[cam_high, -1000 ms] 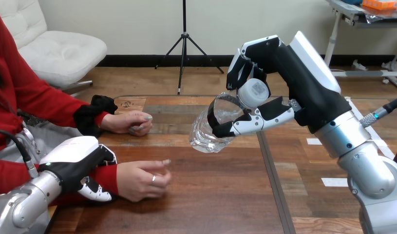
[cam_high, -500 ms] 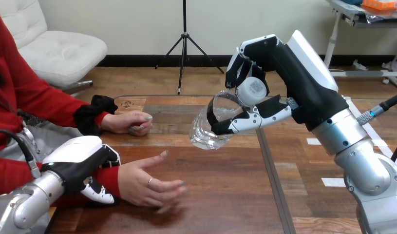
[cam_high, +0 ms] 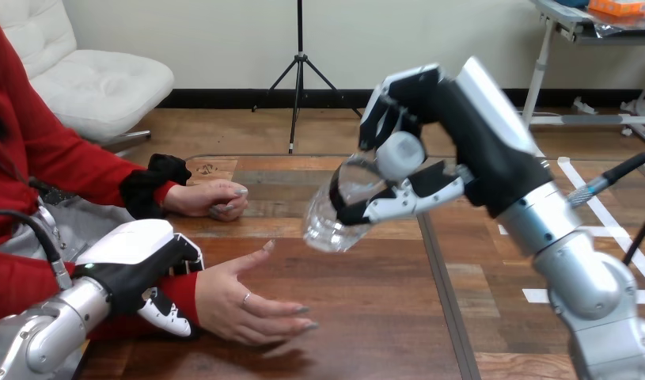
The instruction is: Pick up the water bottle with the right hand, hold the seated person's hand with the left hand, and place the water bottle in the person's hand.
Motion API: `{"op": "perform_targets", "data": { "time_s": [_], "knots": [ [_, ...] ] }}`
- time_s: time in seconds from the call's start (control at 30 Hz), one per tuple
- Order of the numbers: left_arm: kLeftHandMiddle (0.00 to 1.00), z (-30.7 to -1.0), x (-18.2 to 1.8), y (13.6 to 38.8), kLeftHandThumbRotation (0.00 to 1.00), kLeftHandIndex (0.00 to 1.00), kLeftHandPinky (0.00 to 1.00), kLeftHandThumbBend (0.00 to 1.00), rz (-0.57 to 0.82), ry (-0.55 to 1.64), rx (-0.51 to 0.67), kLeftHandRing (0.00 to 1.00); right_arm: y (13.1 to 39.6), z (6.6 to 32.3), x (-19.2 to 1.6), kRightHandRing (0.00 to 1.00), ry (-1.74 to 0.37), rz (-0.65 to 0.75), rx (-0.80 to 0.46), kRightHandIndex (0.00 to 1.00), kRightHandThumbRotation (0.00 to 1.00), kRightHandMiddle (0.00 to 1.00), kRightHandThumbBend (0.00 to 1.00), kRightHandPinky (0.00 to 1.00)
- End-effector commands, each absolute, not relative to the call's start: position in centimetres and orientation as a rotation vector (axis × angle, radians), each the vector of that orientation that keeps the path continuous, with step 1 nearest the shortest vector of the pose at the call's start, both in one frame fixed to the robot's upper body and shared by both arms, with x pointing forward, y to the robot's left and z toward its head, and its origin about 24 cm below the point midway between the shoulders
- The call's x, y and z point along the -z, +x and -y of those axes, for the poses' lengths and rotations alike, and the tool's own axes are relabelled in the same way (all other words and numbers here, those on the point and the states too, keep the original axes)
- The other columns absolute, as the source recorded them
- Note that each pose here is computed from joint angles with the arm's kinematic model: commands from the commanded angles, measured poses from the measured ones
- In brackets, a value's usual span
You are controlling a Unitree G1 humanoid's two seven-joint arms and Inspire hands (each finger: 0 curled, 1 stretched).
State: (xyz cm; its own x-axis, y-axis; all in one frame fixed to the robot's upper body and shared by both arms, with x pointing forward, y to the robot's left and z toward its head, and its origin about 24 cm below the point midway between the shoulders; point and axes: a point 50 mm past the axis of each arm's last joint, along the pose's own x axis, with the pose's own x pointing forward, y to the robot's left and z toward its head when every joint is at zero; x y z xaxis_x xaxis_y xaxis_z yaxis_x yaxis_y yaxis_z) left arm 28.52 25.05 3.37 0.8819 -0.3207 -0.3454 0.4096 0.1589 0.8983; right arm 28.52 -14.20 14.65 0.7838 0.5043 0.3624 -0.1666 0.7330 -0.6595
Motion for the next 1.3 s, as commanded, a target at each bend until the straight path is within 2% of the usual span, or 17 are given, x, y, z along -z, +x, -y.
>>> {"op": "perform_targets", "data": {
  "time_s": [0.0,0.57,1.27],
  "knots": [
    [0.43,-23.1,-7.8,30.6,0.00,0.43,0.30,0.85,0.128,1.266,0.448,0.36,29.3,13.2,-17.2,0.16,-0.631,0.682,-0.372,0.28,0.06,0.22,0.96,0.11],
    [0.42,-21.7,-9.6,31.2,0.00,0.42,0.30,0.88,0.194,1.249,0.471,0.36,29.7,12.3,-15.6,0.16,-0.640,0.665,-0.404,0.27,0.09,0.22,0.96,0.12],
    [0.37,-20.5,-9.9,31.8,0.00,0.38,0.24,0.87,0.244,1.243,0.492,0.30,29.5,11.6,-15.6,0.15,-0.628,0.669,-0.417,0.26,0.09,0.21,0.95,0.11]
  ]
}}
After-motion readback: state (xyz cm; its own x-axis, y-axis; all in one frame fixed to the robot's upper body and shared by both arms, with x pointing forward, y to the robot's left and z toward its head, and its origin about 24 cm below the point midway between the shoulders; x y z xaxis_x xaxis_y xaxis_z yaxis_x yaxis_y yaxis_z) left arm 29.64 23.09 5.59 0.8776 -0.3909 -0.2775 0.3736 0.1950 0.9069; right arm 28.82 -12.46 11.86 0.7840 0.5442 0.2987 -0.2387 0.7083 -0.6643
